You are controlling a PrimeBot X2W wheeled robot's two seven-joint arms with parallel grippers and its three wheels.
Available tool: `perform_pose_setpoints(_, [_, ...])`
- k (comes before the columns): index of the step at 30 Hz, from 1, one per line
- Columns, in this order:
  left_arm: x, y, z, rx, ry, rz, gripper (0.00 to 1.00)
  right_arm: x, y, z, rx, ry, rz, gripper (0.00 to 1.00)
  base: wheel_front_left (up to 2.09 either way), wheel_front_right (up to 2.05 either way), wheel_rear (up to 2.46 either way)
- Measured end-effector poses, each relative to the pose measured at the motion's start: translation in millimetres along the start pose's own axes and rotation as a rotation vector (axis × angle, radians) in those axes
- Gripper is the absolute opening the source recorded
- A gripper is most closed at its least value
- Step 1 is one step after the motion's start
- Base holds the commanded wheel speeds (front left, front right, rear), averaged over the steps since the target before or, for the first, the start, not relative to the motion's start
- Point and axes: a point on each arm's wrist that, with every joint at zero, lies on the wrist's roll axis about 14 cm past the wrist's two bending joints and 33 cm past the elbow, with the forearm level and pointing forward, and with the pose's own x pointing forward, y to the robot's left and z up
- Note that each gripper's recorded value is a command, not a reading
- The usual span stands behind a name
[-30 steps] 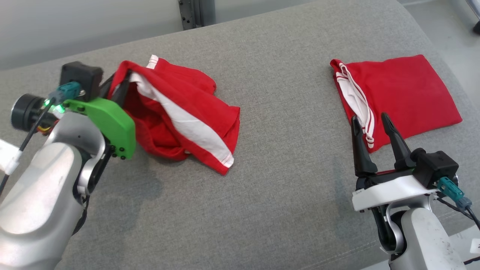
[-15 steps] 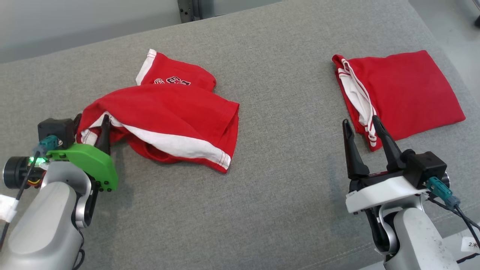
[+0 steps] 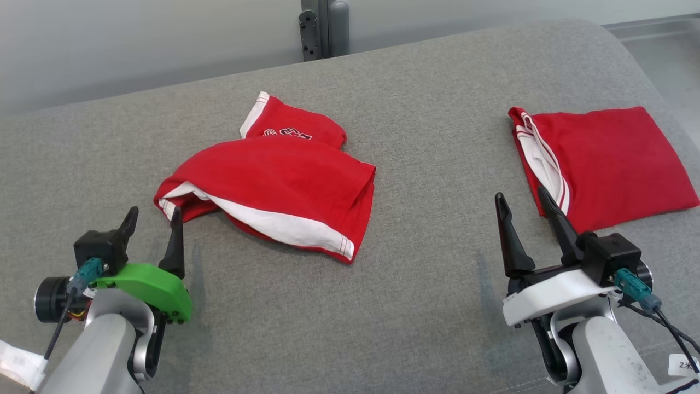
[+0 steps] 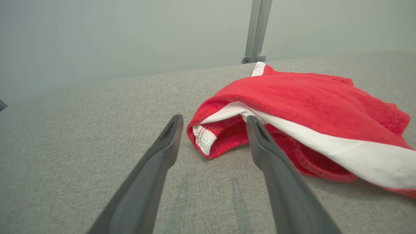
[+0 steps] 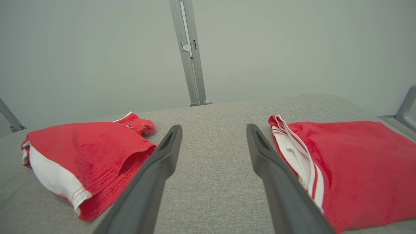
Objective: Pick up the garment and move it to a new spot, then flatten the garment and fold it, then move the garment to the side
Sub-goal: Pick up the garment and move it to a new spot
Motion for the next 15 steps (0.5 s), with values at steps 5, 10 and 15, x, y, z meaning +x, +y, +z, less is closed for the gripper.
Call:
perform_pose_setpoints(5, [-20.8, -4.6, 4.9, -0.021, -0.048, 0.018, 1.00, -0.5, 7.4, 5.6, 0.005, -0.014, 0.020, 1.00, 0.00, 0.00, 0.00])
perform_pose_setpoints(10, [-39.2, -8.1, 15.4, -0.064, -0.108, 0.060, 1.00, -1.2, 14.7, 10.1, 0.009, -0.027, 0.040, 1.00, 0.00, 0.00, 0.00])
perform_pose_setpoints(15, [-63.3, -5.1, 23.4, -0.099, -0.164, 0.127, 1.00, -6.5, 21.6, 8.5, 0.011, -0.026, 0.058, 1.00, 0.00, 0.00, 0.00])
